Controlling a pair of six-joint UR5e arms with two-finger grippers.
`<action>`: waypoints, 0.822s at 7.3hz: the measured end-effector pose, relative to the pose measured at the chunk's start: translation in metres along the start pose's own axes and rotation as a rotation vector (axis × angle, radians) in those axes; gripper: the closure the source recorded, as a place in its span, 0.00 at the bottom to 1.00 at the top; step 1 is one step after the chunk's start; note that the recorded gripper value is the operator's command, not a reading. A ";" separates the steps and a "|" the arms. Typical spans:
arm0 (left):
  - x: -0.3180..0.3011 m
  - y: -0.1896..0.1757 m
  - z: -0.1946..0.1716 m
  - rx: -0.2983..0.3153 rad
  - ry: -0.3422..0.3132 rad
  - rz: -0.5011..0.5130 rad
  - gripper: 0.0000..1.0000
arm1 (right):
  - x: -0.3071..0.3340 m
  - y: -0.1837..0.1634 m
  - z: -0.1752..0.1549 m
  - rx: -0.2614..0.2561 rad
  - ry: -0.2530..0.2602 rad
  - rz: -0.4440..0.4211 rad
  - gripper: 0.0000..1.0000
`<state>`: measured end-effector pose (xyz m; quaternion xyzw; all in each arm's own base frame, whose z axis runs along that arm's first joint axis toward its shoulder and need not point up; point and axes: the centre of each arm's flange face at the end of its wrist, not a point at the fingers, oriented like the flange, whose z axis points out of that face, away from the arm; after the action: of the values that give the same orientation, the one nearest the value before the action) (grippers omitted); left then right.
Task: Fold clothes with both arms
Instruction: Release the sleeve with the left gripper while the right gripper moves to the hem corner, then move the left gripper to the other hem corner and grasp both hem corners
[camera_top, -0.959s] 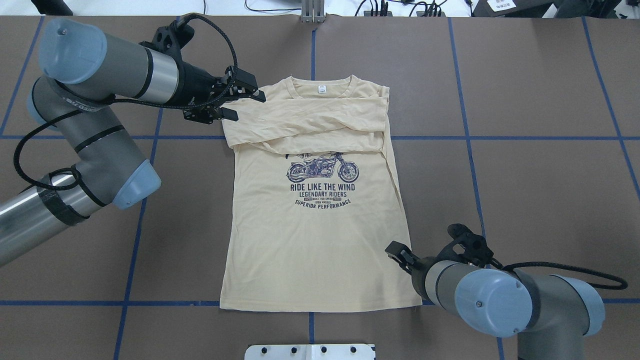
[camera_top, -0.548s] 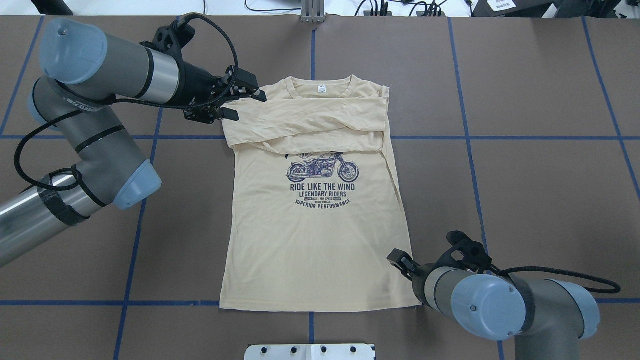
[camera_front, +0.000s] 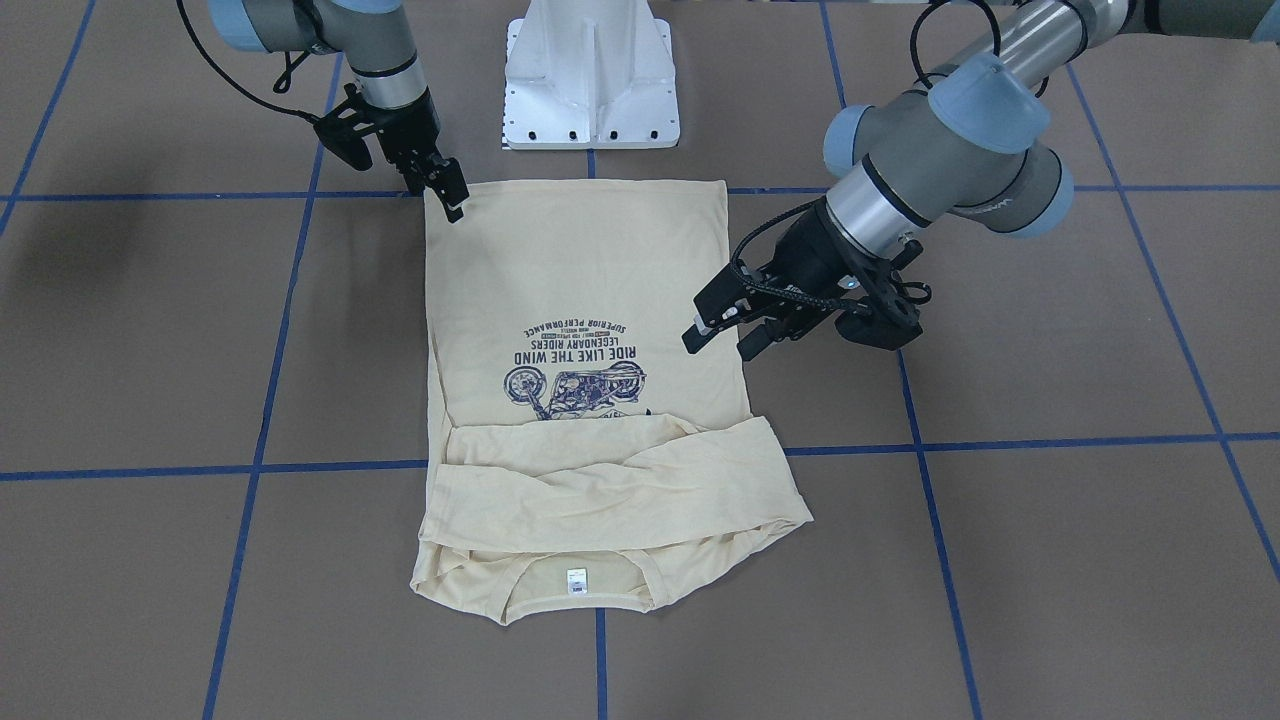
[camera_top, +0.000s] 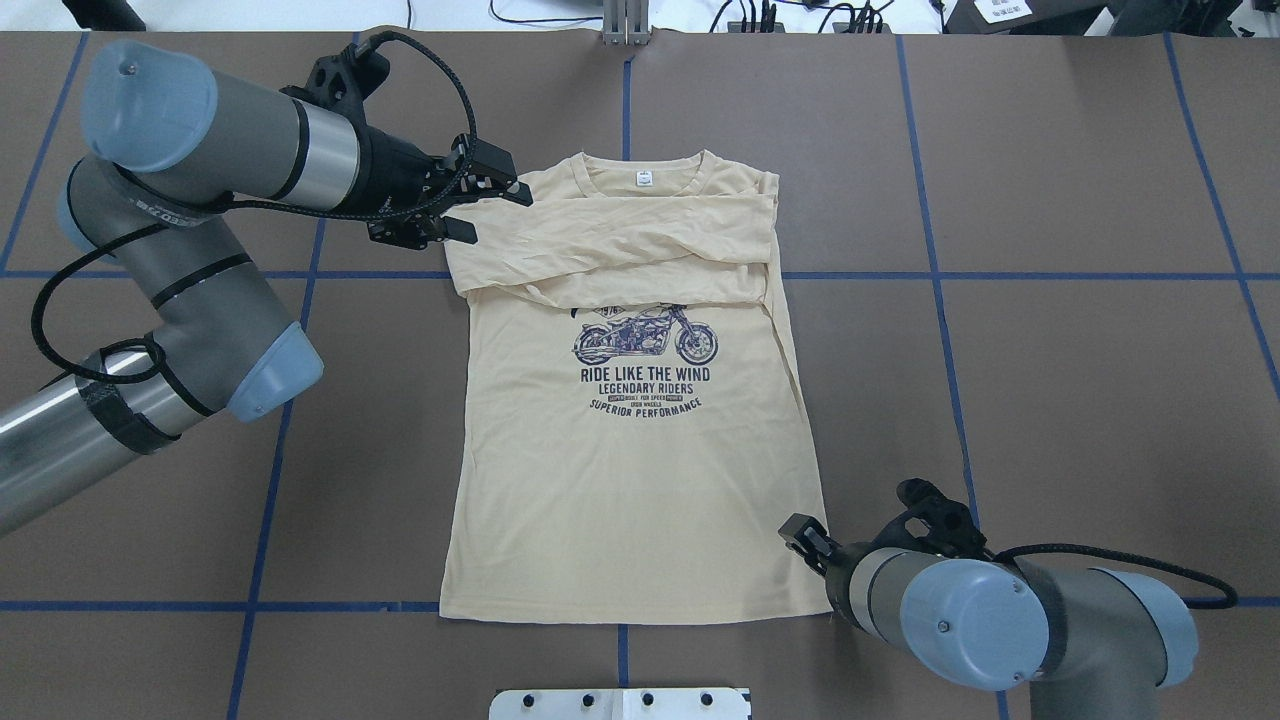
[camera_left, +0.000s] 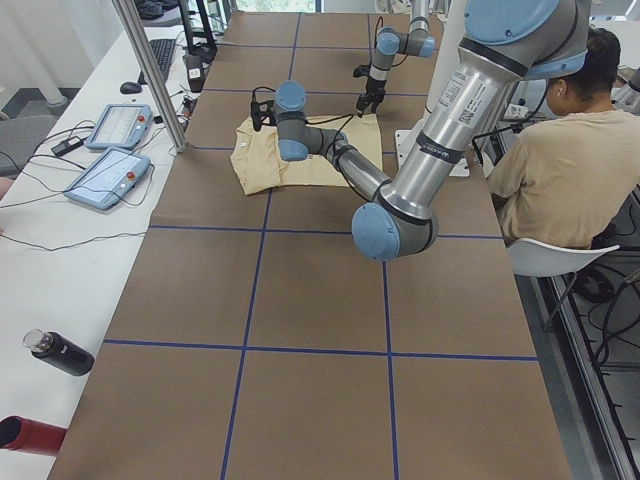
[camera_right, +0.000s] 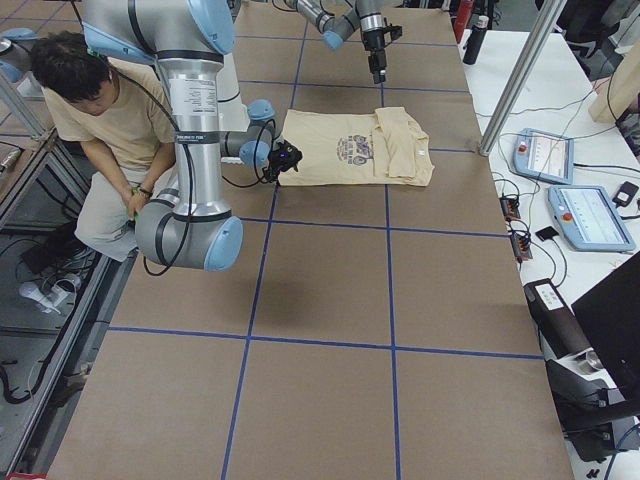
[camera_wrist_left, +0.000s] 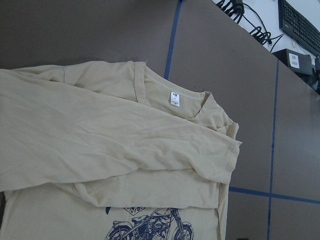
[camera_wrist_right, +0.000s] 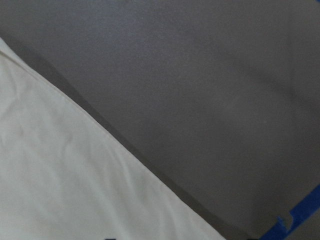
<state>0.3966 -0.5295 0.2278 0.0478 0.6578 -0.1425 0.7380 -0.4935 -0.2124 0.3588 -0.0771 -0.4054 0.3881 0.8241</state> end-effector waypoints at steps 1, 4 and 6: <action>0.000 0.000 0.000 0.000 0.000 0.000 0.16 | 0.002 0.001 0.003 0.000 0.007 0.002 0.46; 0.000 0.000 0.000 0.001 0.000 0.000 0.16 | 0.002 0.003 0.001 -0.014 0.014 0.007 1.00; 0.000 0.000 0.000 0.001 0.001 0.000 0.15 | 0.006 0.000 -0.001 -0.023 0.026 0.008 1.00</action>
<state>0.3967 -0.5291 0.2273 0.0482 0.6581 -0.1431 0.7377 -0.4908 -0.2078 0.3614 -0.0932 -0.3988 0.3858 0.8267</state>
